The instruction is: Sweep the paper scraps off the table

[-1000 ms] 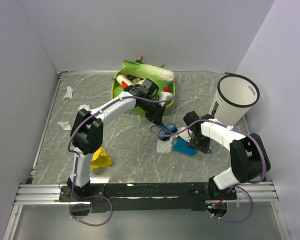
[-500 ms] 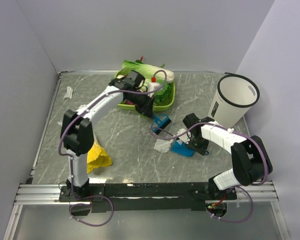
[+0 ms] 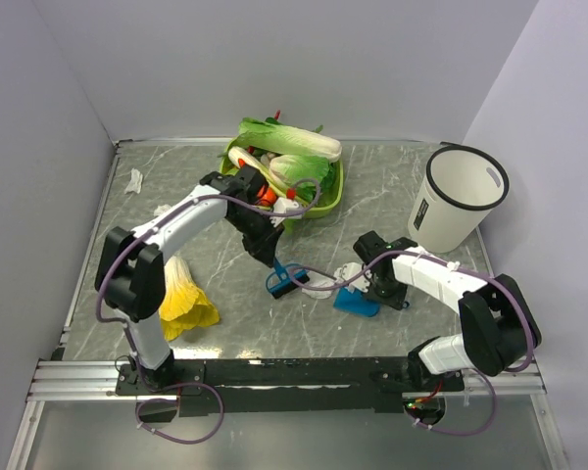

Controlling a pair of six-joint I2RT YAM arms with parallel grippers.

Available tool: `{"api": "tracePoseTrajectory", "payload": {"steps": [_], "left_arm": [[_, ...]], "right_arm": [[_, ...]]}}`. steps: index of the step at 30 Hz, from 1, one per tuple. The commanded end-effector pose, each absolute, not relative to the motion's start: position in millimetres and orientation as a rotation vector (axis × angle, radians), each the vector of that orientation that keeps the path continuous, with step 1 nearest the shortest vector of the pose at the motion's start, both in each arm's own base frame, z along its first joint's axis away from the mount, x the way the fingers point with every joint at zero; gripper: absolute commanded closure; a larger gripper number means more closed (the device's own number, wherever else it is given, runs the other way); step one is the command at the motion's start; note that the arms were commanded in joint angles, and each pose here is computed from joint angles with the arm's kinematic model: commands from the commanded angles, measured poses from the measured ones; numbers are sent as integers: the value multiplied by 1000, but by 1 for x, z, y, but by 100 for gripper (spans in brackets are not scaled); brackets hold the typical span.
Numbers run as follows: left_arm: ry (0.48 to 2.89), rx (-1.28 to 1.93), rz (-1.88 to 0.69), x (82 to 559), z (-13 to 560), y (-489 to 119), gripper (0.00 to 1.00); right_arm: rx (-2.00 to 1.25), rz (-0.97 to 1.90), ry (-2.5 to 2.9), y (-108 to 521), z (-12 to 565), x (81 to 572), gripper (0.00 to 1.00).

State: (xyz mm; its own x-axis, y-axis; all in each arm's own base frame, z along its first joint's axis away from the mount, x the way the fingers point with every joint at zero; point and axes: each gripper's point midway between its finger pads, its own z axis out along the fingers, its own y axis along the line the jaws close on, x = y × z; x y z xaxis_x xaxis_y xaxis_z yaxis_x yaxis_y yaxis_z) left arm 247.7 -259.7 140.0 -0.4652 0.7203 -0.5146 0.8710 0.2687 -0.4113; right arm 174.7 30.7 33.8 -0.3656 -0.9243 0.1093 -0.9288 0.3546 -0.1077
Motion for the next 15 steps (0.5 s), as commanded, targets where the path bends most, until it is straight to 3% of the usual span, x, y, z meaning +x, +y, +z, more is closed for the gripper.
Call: {"api": "tracePoseTrajectory", "payload": {"steps": [1, 10, 15], "left_arm": [[2214, 1484, -1054, 259, 131, -289, 99], [2129, 1513, -1188, 267, 134, -373, 99], [2125, 1499, -1207, 271, 142, -382, 99]], "right_arm": [[1827, 237, -2506, 38, 40, 175, 100], [1853, 164, -2515, 62, 38, 185, 100], [1774, 53, -2627, 78, 35, 184, 100]]}}
